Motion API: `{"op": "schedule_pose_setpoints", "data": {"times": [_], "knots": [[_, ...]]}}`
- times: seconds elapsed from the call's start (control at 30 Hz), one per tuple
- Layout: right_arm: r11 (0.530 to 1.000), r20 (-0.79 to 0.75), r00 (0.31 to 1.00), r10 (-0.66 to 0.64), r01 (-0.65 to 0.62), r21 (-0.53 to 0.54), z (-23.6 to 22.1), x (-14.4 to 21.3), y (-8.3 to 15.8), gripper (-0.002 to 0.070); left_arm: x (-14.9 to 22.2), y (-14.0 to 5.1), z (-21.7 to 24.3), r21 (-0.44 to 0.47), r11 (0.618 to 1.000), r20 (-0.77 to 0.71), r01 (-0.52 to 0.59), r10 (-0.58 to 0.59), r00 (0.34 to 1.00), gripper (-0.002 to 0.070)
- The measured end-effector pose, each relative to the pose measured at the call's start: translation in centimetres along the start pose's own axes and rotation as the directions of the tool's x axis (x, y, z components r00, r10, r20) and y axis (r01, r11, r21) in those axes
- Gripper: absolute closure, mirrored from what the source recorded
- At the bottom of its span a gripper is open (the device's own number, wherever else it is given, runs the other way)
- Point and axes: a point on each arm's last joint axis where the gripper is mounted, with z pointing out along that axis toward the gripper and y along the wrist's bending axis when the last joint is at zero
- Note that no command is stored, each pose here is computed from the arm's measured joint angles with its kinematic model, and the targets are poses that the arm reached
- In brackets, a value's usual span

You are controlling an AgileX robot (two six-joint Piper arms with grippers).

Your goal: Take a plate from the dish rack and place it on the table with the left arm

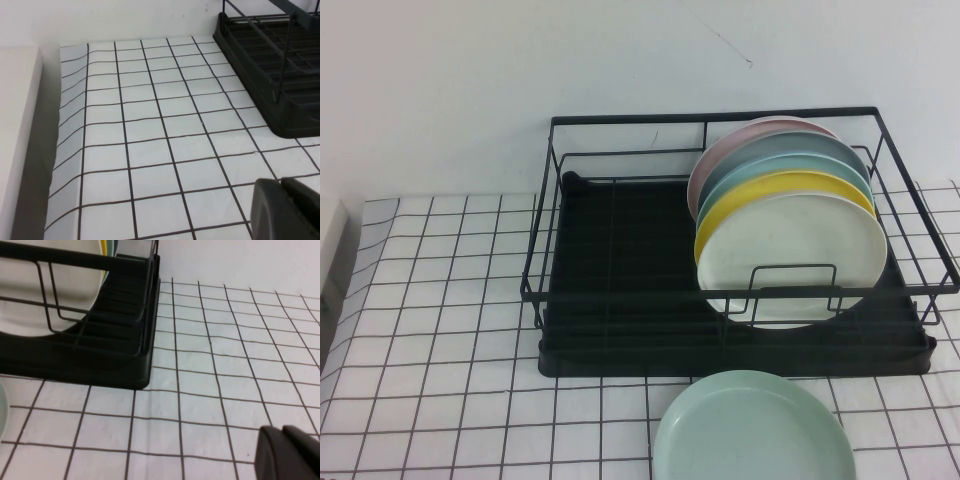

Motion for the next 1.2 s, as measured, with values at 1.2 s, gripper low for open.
{"op": "schedule_pose_setpoints", "data": {"times": [1.2], "knots": [[1.0, 0.0, 1.0, 0.0, 0.0, 0.0, 0.0, 0.0, 0.0, 0.068, -0.96, 0.23, -0.02, -0.034, 0.995, 0.112, -0.089, 0.092, 0.989, 0.0678]]}}
